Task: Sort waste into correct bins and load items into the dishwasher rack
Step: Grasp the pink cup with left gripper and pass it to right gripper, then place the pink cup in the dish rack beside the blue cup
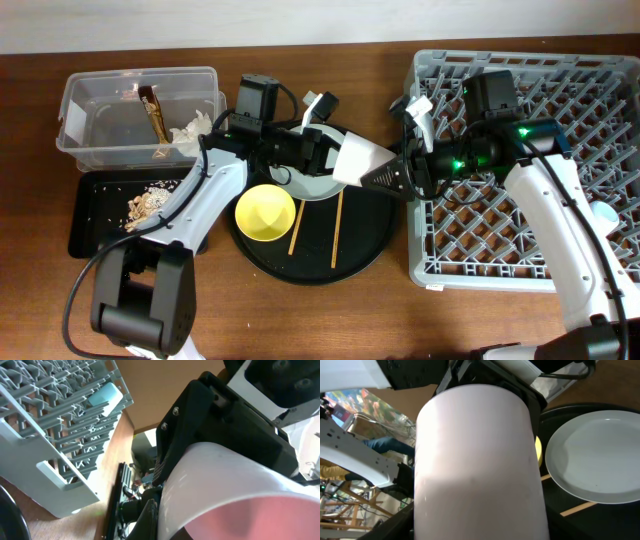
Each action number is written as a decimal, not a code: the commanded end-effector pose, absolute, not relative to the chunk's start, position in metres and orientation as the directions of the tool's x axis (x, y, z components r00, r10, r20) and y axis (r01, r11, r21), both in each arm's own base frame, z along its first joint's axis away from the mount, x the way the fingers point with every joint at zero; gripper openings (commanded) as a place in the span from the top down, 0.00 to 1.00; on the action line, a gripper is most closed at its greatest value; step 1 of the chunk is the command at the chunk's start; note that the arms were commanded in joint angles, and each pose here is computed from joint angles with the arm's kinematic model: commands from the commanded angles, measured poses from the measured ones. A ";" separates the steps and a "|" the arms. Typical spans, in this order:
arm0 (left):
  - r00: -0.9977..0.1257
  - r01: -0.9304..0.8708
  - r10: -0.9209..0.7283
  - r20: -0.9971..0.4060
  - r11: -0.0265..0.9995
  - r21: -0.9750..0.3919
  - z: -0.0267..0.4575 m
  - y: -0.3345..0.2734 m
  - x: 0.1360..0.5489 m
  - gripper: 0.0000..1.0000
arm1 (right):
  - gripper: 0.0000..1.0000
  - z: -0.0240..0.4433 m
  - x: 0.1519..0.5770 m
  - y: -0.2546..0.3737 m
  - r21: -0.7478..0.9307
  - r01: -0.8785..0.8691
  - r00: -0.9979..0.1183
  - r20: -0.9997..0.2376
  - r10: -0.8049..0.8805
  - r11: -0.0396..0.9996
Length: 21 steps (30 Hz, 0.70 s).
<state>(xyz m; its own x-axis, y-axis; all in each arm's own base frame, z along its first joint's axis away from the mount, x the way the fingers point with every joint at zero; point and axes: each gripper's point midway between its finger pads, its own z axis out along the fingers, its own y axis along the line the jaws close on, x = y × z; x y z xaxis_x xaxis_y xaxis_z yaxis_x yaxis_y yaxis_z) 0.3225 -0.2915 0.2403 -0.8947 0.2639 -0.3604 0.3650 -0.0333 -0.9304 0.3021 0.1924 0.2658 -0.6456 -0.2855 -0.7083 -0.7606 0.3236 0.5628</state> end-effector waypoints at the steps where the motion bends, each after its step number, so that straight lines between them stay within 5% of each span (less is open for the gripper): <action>1: -0.885 0.391 0.260 -0.387 -0.038 -0.920 0.249 -0.292 0.322 0.96 | 0.38 0.260 0.304 0.193 0.561 -0.754 -0.654 -0.695 -0.299 0.343; 2: -0.887 0.395 0.253 -0.387 -0.022 -0.918 0.247 -0.293 0.324 0.78 | 0.39 0.254 0.306 0.190 0.548 -0.747 -0.659 -0.683 -0.315 0.377; 3: -0.890 0.403 0.237 -0.389 0.012 -0.915 0.243 -0.293 0.329 0.47 | 0.40 0.248 0.307 0.186 0.537 -0.738 -0.668 -0.666 -0.331 0.409; 5: -0.885 0.446 0.197 -0.422 0.102 -0.889 0.230 -0.294 0.342 0.34 | 0.50 0.234 0.309 0.176 0.503 -0.715 -0.689 -0.625 -0.367 0.486; 11: -0.928 0.343 0.067 -0.365 0.534 -0.773 0.163 -0.244 0.384 0.22 | 0.57 0.206 0.323 0.114 0.399 -0.483 -0.845 -0.445 -0.296 0.779; 14: -0.953 0.242 0.067 -0.297 0.760 -0.604 0.129 -0.181 0.376 0.19 | 0.57 0.209 0.329 0.036 0.244 -0.185 -0.938 -0.333 -0.097 0.952; 17: -0.966 0.126 0.018 -0.259 0.904 -0.408 0.119 -0.127 0.369 0.19 | 0.57 0.229 0.328 -0.029 0.136 0.104 -0.936 -0.320 0.143 0.985; 21: -0.957 0.109 0.006 -0.290 0.934 -0.341 0.132 -0.112 0.365 0.19 | 0.57 0.251 0.323 -0.092 0.077 0.349 -0.860 -0.370 0.351 0.934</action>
<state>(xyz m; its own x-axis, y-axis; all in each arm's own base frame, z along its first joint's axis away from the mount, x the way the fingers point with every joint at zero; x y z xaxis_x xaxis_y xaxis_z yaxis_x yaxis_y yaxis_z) 0.3611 -0.1302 0.1194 -0.9771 -0.0081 -0.2128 0.0895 0.8910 -0.4452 0.3273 -0.0514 0.2358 -0.9203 0.2096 -0.3304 0.1673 0.9741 0.1518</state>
